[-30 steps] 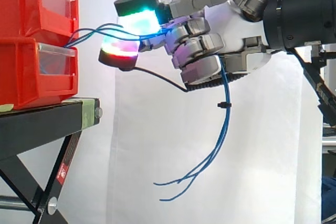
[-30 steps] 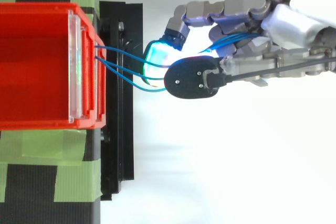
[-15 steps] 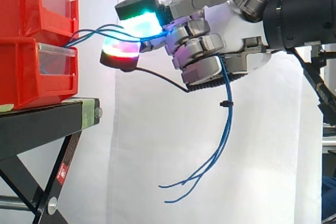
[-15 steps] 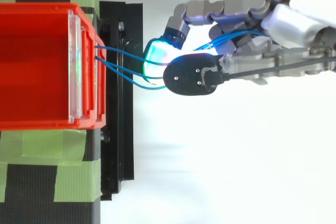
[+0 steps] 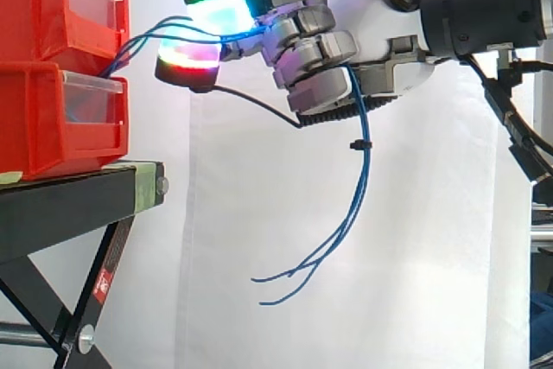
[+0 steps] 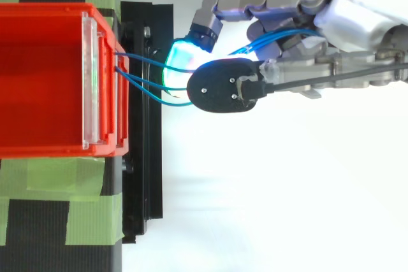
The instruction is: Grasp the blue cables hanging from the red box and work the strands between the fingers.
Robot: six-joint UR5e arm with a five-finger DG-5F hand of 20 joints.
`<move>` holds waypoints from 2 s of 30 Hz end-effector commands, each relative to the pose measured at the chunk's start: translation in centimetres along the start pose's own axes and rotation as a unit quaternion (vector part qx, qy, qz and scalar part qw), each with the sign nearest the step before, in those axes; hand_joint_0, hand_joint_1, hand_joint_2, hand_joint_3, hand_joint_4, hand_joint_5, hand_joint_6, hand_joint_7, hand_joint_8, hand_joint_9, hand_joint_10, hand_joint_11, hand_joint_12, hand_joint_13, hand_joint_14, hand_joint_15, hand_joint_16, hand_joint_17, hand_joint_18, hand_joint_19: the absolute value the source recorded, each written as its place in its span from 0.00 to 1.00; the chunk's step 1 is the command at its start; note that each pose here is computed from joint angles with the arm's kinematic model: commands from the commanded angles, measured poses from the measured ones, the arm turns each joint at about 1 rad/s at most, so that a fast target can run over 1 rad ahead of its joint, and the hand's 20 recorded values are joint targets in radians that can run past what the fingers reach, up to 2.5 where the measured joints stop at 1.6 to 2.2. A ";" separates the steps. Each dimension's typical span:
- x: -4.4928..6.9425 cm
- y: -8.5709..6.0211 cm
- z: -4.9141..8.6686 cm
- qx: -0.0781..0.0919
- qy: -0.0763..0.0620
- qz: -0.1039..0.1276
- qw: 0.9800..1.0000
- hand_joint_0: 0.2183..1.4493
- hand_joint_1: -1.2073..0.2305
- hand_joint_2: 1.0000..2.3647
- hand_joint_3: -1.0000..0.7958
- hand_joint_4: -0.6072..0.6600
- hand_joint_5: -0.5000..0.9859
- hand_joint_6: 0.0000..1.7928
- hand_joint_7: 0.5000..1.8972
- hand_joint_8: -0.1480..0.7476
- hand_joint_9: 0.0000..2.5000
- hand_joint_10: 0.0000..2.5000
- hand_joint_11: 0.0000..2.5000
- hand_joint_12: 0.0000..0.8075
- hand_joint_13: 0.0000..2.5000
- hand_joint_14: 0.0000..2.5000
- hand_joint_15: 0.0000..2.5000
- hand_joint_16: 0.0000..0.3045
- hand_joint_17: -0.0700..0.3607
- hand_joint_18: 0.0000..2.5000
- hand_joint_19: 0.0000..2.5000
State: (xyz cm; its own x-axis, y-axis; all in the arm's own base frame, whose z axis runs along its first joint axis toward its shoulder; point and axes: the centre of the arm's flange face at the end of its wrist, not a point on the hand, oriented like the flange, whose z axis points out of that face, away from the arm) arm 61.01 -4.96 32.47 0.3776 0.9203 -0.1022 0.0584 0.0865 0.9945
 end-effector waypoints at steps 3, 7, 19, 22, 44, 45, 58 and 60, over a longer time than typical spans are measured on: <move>-0.1 0.0 0.0 0.000 0.000 -0.006 1.000 0.49 0.37 0.07 0.50 0.78 0.75 0.01 0.53 0.57 0.33 1.00 0.92 0.50 0.40 1.00 0.58 0.19 0.47 0.56 0.59; -0.1 0.0 0.1 -0.001 0.000 -0.005 1.000 0.77 0.36 0.01 0.61 0.66 0.72 0.01 0.55 0.57 0.33 1.00 0.92 0.50 0.40 1.00 0.58 0.19 0.47 0.56 0.59; -0.7 0.0 0.3 0.000 -0.005 -0.018 1.000 0.57 0.37 0.01 0.26 0.74 0.69 0.01 0.46 0.57 0.33 1.00 0.92 0.50 0.40 1.00 0.58 0.19 0.47 0.56 0.59; -0.8 -0.1 0.3 0.000 -0.001 -0.020 1.000 0.80 0.38 0.01 0.46 0.69 0.71 0.01 0.48 0.57 0.33 1.00 0.92 0.50 0.40 1.00 0.58 0.19 0.47 0.56 0.59; -0.6 -0.2 0.4 -0.001 0.029 -0.053 0.998 0.55 0.32 0.16 0.53 0.79 0.74 0.01 0.44 0.57 0.33 1.00 0.92 0.50 0.40 1.00 0.58 0.19 0.47 0.56 0.59; -0.7 -0.1 0.4 -0.001 0.029 -0.054 0.998 0.50 0.36 0.01 0.40 0.77 0.70 0.01 0.44 0.57 0.33 1.00 0.92 0.50 0.40 1.00 0.58 0.19 0.47 0.56 0.59; -0.7 -0.1 0.4 -0.001 0.029 -0.054 0.998 0.43 0.38 0.28 0.48 0.82 0.78 0.01 0.45 0.57 0.33 1.00 0.92 0.50 0.40 1.00 0.58 0.19 0.47 0.56 0.59; -0.6 0.0 0.4 -0.001 0.029 -0.053 0.998 0.45 0.38 0.10 0.44 0.82 0.74 0.01 0.42 0.57 0.33 1.00 0.92 0.50 0.40 1.00 0.58 0.19 0.47 0.56 0.59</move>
State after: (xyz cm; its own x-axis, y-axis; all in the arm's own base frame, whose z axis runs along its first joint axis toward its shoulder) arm 61.12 -5.71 32.44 0.3158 0.9261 -0.2063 0.0939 0.1858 0.9781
